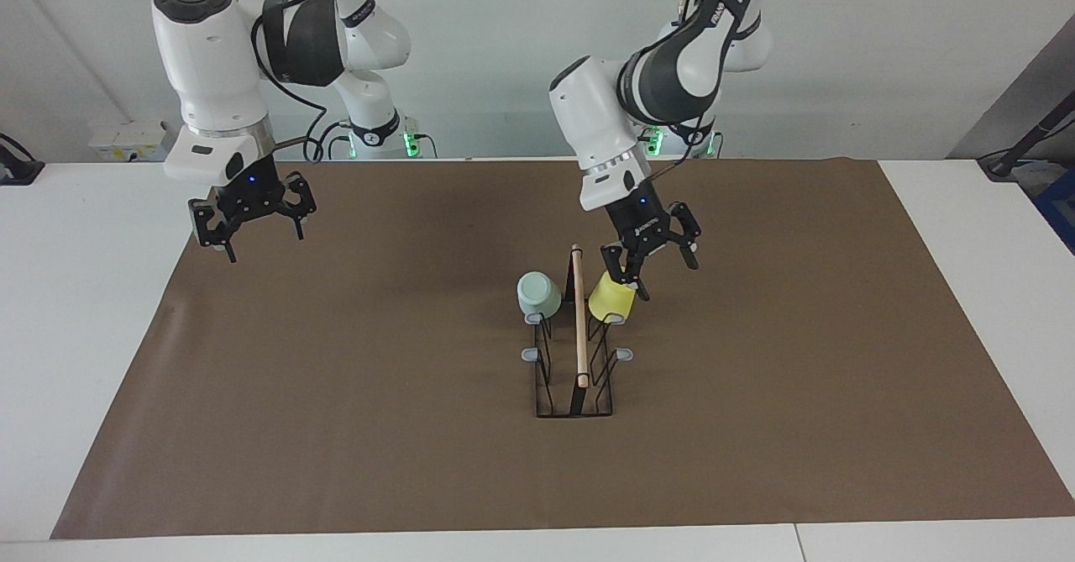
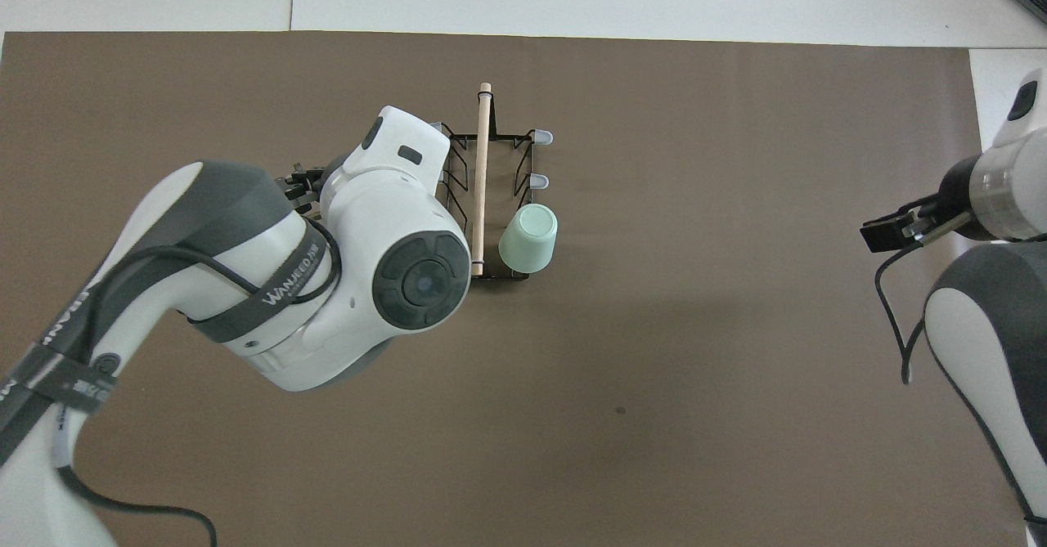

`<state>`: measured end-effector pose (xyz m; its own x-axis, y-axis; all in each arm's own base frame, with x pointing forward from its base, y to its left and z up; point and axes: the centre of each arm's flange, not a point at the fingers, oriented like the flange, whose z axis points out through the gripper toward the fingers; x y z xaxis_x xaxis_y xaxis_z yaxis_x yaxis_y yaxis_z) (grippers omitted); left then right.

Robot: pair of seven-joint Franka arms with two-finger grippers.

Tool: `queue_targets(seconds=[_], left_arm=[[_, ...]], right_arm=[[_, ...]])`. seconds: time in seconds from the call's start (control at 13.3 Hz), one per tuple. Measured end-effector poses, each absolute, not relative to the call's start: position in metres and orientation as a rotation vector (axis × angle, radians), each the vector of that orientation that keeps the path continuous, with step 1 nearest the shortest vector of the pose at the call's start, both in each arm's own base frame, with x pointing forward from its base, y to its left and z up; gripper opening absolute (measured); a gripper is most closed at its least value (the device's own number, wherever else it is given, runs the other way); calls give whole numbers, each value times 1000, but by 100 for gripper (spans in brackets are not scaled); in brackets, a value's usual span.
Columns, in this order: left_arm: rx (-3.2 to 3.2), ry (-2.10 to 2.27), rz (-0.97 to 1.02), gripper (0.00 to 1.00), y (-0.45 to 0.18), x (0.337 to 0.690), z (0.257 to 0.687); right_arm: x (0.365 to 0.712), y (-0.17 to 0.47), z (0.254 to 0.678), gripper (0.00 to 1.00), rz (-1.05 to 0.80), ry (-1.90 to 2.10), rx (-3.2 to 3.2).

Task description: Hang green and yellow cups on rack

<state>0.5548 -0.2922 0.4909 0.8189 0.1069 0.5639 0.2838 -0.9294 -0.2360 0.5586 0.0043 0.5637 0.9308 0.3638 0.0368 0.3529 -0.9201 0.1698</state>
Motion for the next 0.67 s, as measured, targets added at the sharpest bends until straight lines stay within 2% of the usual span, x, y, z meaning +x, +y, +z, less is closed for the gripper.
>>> queue_targets(seconds=[0.22,0.45,0.67], left_arm=[[-2795,-44,-615,100,-236,566,524],[-2915,169,-463,100,-144,572,566],[-3031,238,-356,100,-82,565,594]], right_arm=[[548,5,583,100,4,213,3027],[542,6,599,100,-40,-62,3131],[541,2,599,100,-51,-114,3135]])
